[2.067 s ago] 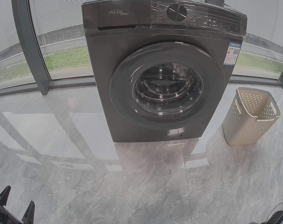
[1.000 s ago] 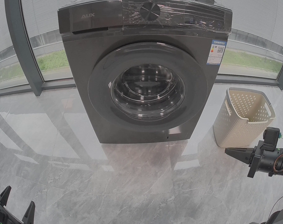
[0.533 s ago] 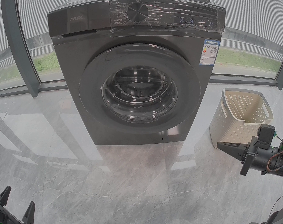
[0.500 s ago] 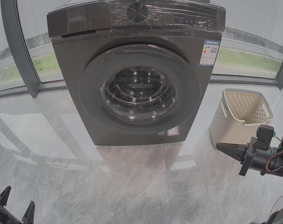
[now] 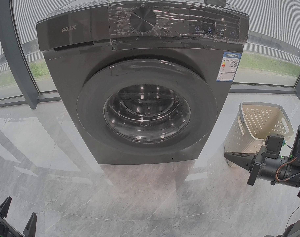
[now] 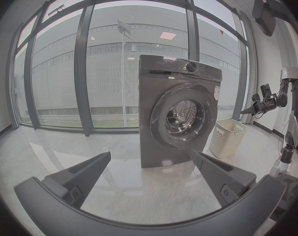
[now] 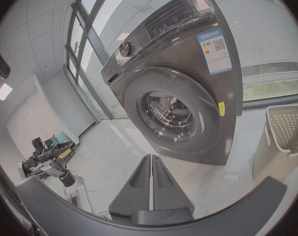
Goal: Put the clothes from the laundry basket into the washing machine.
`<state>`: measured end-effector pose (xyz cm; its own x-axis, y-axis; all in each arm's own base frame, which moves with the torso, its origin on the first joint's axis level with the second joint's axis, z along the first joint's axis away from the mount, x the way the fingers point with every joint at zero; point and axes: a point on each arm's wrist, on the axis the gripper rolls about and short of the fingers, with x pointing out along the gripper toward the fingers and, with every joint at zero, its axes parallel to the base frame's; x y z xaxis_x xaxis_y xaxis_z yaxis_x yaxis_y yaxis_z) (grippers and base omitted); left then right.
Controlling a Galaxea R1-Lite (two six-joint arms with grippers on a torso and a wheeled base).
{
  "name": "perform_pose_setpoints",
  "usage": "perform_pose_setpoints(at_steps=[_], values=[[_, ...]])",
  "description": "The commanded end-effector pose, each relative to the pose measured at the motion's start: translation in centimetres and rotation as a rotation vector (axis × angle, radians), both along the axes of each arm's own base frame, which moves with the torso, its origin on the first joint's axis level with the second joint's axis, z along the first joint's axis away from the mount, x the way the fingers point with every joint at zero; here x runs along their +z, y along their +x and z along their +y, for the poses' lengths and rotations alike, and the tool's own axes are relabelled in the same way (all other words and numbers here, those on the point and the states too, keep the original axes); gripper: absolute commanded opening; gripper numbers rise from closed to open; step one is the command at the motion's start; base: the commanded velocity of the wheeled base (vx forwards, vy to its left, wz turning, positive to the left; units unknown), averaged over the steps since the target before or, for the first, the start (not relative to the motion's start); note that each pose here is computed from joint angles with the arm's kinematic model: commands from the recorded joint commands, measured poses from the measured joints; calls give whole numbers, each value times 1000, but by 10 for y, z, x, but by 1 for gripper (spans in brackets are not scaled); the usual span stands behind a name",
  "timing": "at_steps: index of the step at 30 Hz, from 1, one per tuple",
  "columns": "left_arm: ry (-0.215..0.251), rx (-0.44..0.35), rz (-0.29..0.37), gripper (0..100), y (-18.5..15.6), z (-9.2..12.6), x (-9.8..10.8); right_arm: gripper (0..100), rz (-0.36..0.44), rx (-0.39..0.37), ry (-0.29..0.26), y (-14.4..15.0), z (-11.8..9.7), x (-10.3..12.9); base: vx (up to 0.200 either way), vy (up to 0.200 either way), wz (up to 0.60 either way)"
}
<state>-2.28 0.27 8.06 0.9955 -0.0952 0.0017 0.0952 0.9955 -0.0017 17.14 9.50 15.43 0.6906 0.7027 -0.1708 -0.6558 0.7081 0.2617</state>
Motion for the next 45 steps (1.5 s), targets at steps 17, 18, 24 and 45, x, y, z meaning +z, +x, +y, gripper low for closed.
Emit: perform_pose_setpoints(at_steps=[17, 18, 24, 45], values=[[-4, 0, 2, 100, 0, 0, -5, 0, -4, -81, -8, 26, 2, -22, 106, 0, 0], [-3, 0, 2, 100, 0, 0, -5, 0, -5, -81, -7, 26, 2, -22, 0, 0, 0], [-4, 0, 2, 100, 0, 0, -5, 0, -13, -88, -5, 34, 5, -28, 200, 0, 0], [-9, 0, 3, 100, 0, 0, -5, 0, -188, -165, 68, 66, 18, -33, 29, 0, 0]])
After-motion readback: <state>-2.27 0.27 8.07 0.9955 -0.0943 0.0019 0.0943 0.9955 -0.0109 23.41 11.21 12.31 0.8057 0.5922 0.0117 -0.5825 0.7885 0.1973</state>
